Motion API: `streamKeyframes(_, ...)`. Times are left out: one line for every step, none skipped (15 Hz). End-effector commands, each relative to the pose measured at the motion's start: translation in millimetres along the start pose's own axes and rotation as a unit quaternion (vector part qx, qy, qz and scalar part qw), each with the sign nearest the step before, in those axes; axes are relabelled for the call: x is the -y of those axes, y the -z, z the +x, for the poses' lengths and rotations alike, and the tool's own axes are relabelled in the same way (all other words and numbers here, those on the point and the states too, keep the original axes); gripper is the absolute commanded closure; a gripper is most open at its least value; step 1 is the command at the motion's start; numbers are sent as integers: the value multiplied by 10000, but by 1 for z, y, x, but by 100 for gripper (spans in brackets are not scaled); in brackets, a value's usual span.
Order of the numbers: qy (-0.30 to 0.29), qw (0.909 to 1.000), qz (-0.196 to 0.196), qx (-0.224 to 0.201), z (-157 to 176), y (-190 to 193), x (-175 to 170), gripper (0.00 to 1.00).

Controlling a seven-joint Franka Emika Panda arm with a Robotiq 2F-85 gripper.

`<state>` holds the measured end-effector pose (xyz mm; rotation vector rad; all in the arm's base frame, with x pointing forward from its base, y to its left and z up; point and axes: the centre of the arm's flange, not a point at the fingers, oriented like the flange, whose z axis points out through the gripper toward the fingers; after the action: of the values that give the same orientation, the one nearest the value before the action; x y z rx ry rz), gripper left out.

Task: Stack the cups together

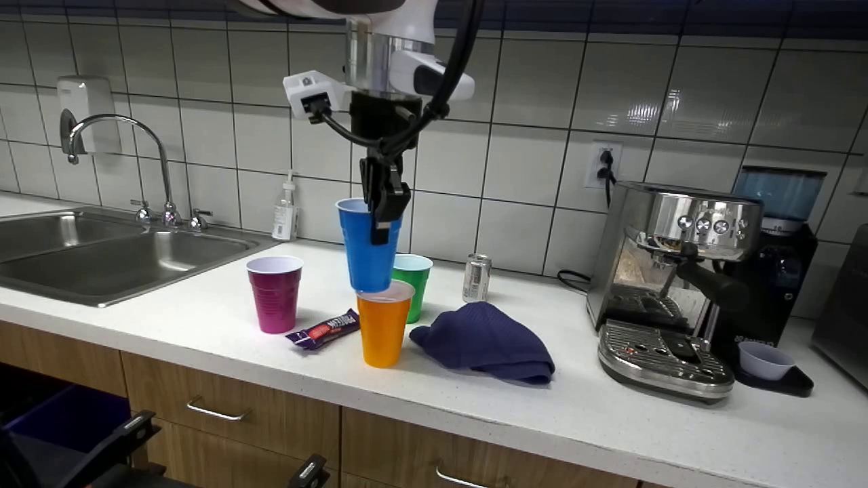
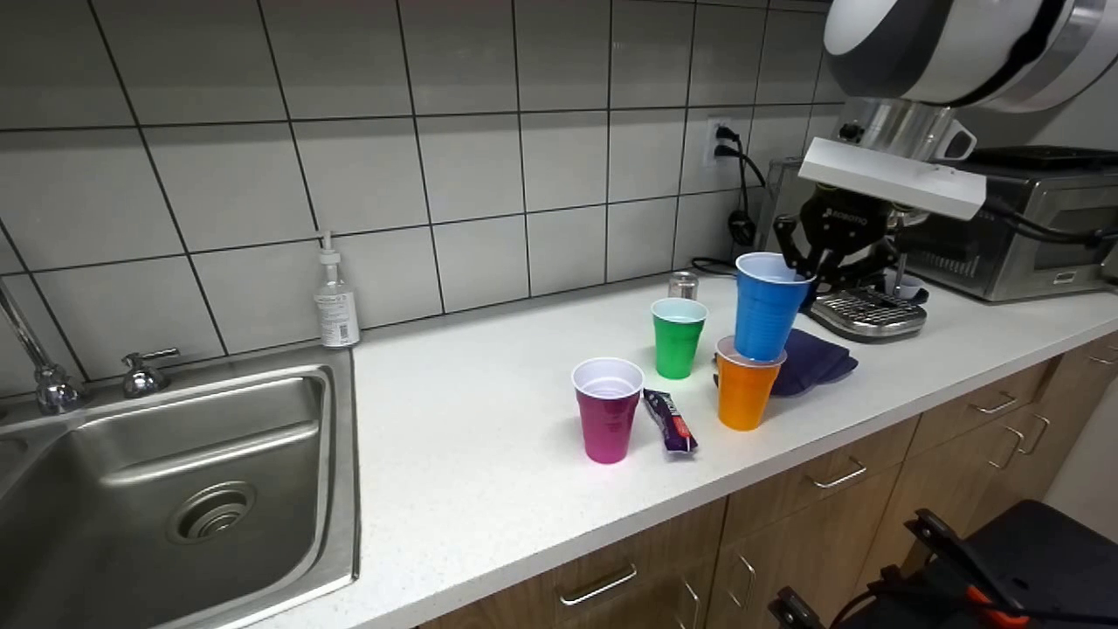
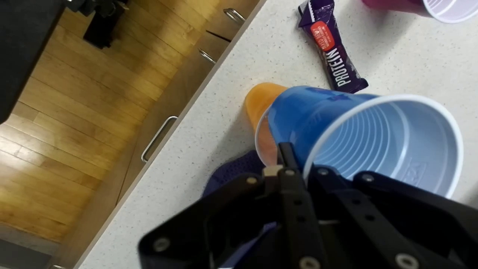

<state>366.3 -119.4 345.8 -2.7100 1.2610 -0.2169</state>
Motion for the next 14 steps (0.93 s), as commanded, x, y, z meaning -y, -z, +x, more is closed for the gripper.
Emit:
streamKeyframes(-108,9999,-128,8,12,-2,9,100)
streamKeyframes(-113,9998,-132,23,14,-3,10,100)
streamKeyframes(-119,9998,-140,33,16,-5,12,100)
streamKeyframes(-126,9998,-153,42,18,-8,13,100)
streamKeyframes(-132,9998,-162,58,20,-9,14,100)
streamKeyframes(-136,9997,-175,68,22,-11,16,100)
streamKeyframes(-136,9997,-189,82,23,-13,17,100)
streamKeyframes(-142,9996,-210,93,25,-15,18,100)
streamKeyframes(-148,9996,-225,105,26,-17,18,100)
streamKeyframes(-159,9995,-242,115,27,-18,19,100)
streamKeyframes(-170,9994,-259,124,28,-20,19,100)
streamKeyframes(-183,9994,-278,135,29,-21,19,100)
streamKeyframes(-191,9993,-293,144,30,-22,20,100)
streamKeyframes(-200,9992,-315,153,30,-24,20,100)
